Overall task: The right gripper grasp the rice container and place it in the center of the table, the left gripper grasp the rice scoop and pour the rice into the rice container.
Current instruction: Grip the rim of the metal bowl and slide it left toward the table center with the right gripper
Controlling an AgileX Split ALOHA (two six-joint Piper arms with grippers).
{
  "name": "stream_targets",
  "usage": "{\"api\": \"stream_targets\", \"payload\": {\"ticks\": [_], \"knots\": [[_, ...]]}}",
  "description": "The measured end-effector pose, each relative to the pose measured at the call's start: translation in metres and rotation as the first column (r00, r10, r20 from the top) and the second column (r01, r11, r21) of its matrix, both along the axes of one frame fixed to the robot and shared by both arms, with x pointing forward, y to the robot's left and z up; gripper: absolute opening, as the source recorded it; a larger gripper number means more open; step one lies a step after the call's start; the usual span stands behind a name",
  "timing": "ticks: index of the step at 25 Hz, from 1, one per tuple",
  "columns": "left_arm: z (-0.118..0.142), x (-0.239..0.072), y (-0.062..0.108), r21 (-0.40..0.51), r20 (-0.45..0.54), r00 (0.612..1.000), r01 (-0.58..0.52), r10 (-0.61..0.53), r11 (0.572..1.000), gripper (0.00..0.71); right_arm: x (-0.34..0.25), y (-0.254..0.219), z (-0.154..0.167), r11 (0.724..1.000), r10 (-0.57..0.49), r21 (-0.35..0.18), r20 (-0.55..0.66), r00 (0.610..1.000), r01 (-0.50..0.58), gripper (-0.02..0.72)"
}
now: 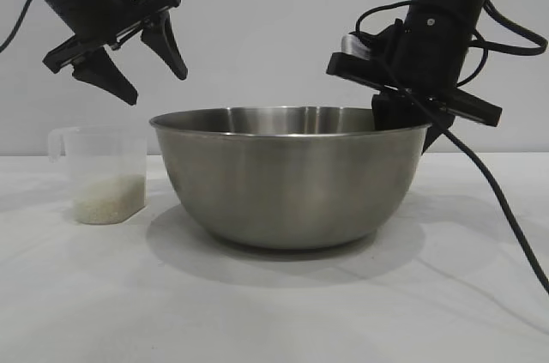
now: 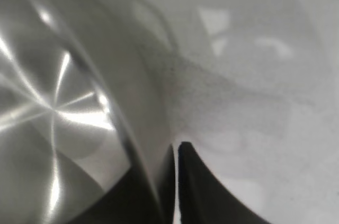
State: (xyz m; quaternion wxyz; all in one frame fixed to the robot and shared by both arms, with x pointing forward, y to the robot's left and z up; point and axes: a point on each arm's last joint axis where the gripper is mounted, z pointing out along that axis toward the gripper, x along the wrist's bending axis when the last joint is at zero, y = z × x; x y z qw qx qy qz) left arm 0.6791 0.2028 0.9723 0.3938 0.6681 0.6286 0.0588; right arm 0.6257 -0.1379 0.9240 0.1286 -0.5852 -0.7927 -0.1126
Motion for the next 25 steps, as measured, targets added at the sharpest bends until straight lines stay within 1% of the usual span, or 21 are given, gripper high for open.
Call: {"api": "stream_targets", "payload": {"ticks": [2,5,7,10,11,12,13,20,22,25], "knots": [[0.000,0.000,0.000,0.000,0.000,1.000,0.000,0.000,1.000,0.461,0.001,0.000,0.002,1.000,0.000,0.002,0.006,1.000,0.000,0.300],[0.000,0.000,0.000,0.000,0.000,1.000,0.000,0.000,1.000,0.461,0.004,0.002,0.008,1.000,0.008,0.008,0.010,1.000,-0.008,0.470],[0.000,0.000,0.000,0.000,0.000,1.000,0.000,0.000,1.000,0.461,0.007,0.003,0.016,1.000,0.020,0.010,0.013,1.000,-0.021,0.539],[0.000,0.000,0.000,-0.001,-0.002,1.000,0.002,-0.002,1.000,0.461,0.012,0.004,0.030,0.999,0.046,0.003,0.029,0.999,-0.046,0.531],[0.000,0.000,0.000,-0.001,-0.003,1.000,0.003,-0.003,1.000,0.461,0.014,0.004,0.036,0.998,0.057,-0.005,0.040,0.998,-0.057,0.573],[0.000,-0.001,0.000,-0.002,-0.006,1.000,0.006,-0.006,1.000,0.461,0.017,0.003,0.042,0.998,0.068,-0.013,0.053,0.996,-0.067,0.557],[0.000,-0.001,-0.001,-0.003,-0.008,1.000,0.008,-0.008,1.000,0.461,0.020,0.003,0.049,0.997,0.076,-0.021,0.072,0.994,-0.075,0.557],[0.000,-0.001,-0.001,-0.005,-0.012,1.000,0.012,-0.012,1.000,0.461,0.038,-0.002,0.083,0.990,0.117,-0.104,0.217,0.969,-0.096,0.557],[0.000,-0.001,-0.001,-0.005,-0.012,1.000,0.012,-0.012,1.000,0.461,0.040,-0.007,0.086,0.989,0.113,-0.118,0.227,0.967,-0.088,0.557],[0.000,-0.001,-0.001,-0.005,-0.012,1.000,0.012,-0.012,1.000,0.461,0.045,-0.027,0.093,0.992,0.071,-0.117,0.240,0.968,-0.044,0.557]]}}
